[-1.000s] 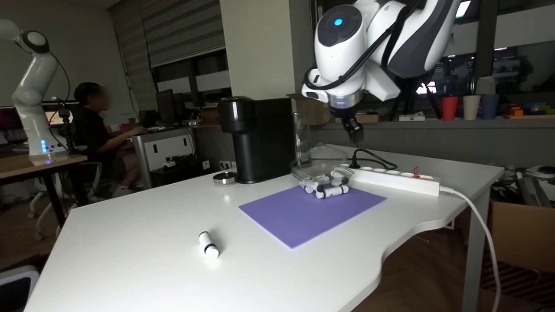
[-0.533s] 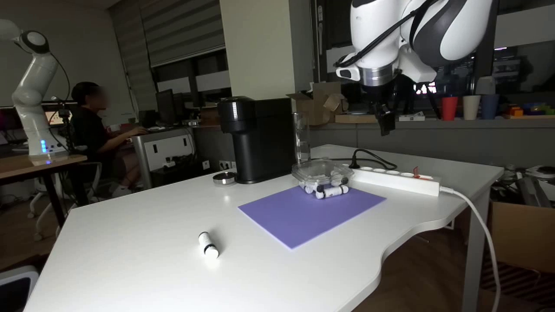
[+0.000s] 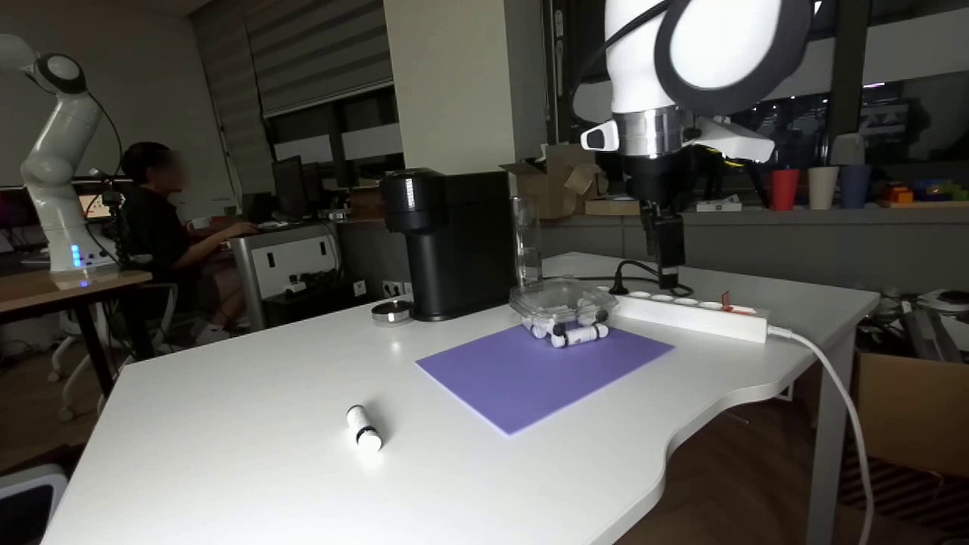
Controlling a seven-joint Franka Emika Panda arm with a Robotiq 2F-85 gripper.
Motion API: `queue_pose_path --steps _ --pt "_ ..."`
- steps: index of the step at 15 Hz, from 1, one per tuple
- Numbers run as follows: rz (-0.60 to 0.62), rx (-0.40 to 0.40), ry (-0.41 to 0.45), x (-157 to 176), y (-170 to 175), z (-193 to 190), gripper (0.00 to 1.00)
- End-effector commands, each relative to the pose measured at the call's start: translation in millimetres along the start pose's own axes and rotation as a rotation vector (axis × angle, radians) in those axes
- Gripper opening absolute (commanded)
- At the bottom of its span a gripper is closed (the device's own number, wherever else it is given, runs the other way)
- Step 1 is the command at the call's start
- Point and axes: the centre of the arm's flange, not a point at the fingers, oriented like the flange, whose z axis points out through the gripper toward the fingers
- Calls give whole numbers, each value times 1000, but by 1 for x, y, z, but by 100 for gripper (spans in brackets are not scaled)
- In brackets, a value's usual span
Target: Close the load of the colourless bowl
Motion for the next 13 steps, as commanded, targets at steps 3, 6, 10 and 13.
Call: queue_pose_path --steps 3,6,10,13 --pt "247 221 82 5 35 -83 100" --pt "395 328 174 6 53 -109 100" --pt "473 379 263 23 67 -94 100" --pt "517 393 308 20 77 -109 100"
